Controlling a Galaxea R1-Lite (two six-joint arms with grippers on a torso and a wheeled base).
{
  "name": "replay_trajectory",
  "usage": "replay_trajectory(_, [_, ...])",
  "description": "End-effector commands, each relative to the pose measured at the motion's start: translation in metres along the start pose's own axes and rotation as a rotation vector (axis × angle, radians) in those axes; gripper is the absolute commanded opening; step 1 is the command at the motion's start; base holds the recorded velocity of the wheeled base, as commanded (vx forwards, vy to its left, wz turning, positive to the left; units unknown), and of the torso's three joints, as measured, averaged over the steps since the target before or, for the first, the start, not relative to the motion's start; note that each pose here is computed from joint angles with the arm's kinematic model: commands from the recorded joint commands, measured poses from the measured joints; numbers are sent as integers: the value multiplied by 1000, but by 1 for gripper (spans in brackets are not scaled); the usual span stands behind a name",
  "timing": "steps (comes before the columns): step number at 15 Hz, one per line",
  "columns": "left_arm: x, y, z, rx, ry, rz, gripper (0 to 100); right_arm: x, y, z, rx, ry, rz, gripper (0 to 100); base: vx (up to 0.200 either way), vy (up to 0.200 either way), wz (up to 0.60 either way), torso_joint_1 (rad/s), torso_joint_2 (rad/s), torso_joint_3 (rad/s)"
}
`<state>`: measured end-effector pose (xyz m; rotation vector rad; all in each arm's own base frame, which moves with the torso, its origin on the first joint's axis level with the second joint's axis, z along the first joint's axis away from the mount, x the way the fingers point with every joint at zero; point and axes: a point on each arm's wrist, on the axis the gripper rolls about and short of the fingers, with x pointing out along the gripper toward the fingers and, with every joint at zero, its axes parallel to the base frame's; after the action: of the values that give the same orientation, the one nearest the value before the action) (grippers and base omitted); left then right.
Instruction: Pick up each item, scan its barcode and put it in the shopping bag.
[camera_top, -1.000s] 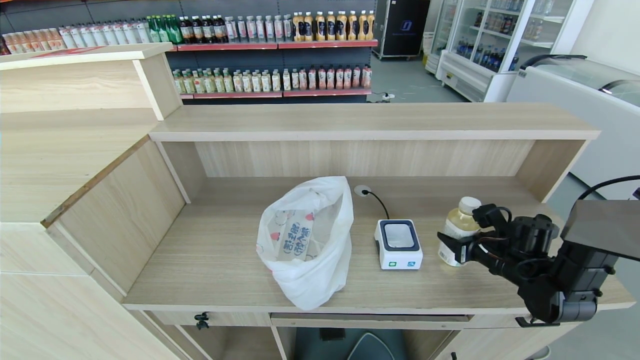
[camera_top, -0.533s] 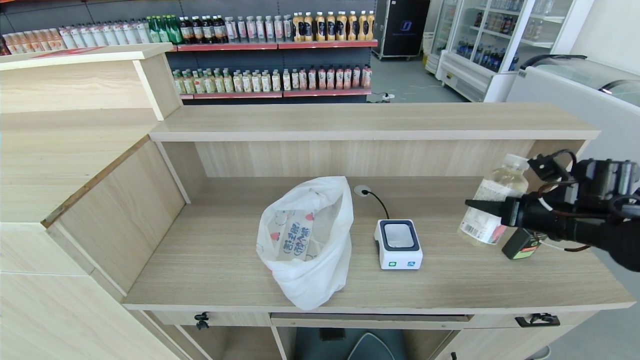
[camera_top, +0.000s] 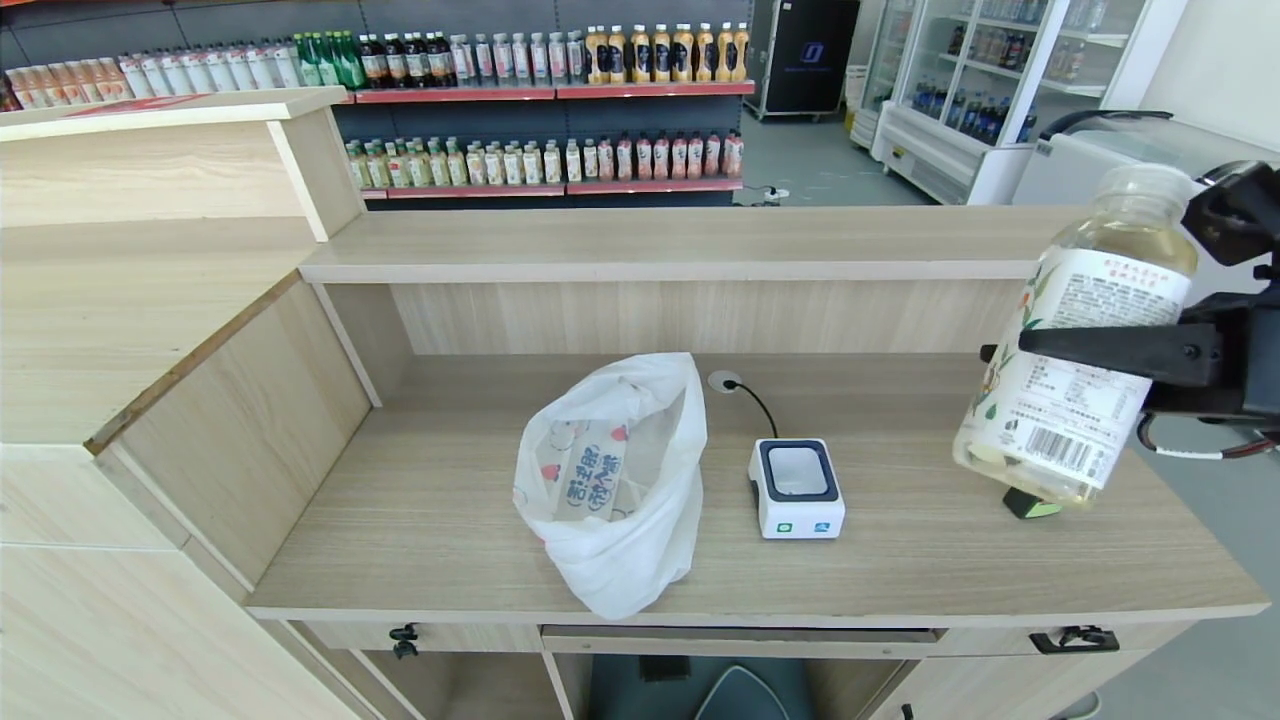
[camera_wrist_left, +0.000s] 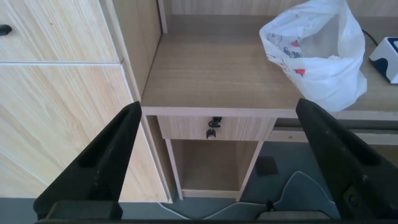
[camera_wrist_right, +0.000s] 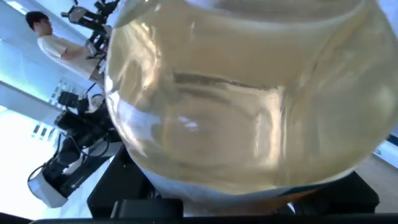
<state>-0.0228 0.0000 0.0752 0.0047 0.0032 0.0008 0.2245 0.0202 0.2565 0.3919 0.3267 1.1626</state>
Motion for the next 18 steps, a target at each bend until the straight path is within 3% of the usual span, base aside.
replay_trajectory(1, [0, 0, 0, 0, 0, 1, 100, 6, 37, -12, -38, 33, 106, 0, 0, 0, 0, 0, 0, 0])
replay_trajectory(7, [0, 0, 0, 0, 0, 1, 100, 2, 73, -30, 22, 72, 209, 0, 0, 0, 0, 0, 0, 0])
replay_trajectory(18, [0, 0, 0, 0, 0, 1, 100, -1, 88, -35, 40, 83, 243, 0, 0, 0, 0, 0, 0, 0])
